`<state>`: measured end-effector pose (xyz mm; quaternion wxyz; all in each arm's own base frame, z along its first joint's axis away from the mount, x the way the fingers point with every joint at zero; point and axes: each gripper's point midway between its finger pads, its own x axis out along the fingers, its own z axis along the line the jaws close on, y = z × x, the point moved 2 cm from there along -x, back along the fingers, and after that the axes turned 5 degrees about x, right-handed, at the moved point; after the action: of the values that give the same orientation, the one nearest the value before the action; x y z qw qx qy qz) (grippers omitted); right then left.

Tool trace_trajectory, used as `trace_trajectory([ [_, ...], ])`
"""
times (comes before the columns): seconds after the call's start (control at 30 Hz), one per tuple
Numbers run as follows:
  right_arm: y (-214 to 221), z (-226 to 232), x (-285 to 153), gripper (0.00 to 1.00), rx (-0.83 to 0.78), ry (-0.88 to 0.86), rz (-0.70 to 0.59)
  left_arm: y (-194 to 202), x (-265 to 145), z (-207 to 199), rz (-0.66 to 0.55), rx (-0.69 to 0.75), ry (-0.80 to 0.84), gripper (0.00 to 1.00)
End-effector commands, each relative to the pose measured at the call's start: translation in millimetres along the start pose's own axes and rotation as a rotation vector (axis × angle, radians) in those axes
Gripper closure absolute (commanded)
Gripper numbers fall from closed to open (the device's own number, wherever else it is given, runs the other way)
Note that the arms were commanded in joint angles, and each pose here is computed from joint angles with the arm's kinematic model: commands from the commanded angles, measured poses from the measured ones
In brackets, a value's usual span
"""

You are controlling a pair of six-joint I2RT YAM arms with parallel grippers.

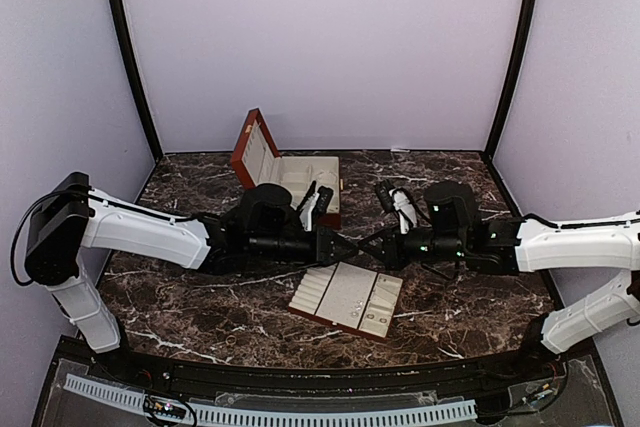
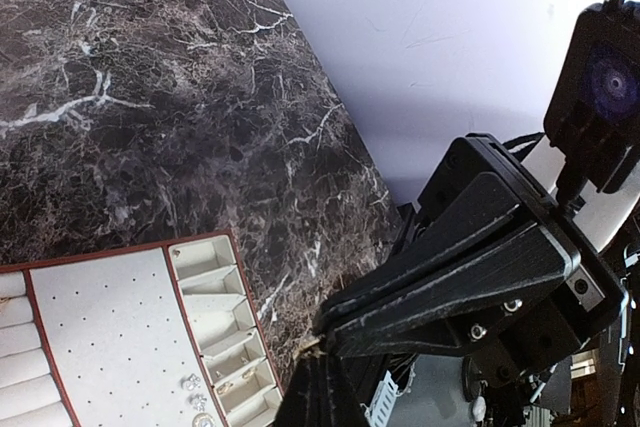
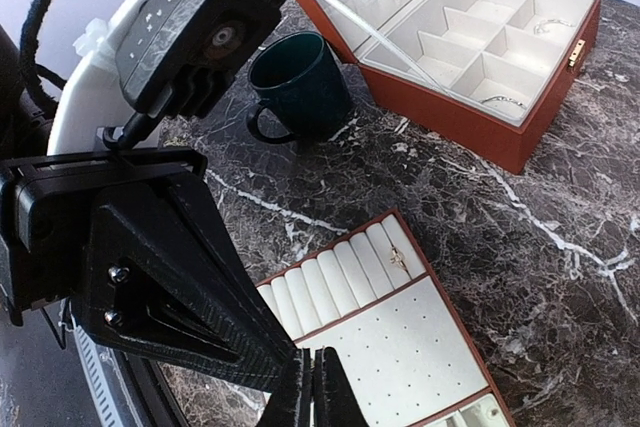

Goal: Organize the mixed jewelry
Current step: Pass from the right arm to the left

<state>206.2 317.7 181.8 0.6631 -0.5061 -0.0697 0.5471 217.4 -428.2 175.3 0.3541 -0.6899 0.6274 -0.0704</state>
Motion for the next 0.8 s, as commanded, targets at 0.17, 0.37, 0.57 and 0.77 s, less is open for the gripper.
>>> trace_trajectory([
  [0.17, -22.1, 15.1, -6.6, 0.80, 0.016, -0.020, -0.087, -6.2, -4.9, 1.0, -0.038, 0.017, -0.007, 1.00],
  [0.37, -40.8, 18.4, -17.3, 0.45, 0.116, -0.036, -0.161, -15.8, -13.1, 4.9, -0.128, 0.074, -0.035, 1.00],
  [0.57, -50.8, 26.6, -18.5, 0.32, 0.277, -0.105, -0.186, -40.1, -30.2, -2.7, -0.302, 0.265, -0.046, 1.00],
  [0.77, -56.6, 33.8, -18.9, 0.28, 0.436, -0.243, -0.202, -57.7, -59.9, -35.4, -0.505, 0.481, 0.070, 1.00],
])
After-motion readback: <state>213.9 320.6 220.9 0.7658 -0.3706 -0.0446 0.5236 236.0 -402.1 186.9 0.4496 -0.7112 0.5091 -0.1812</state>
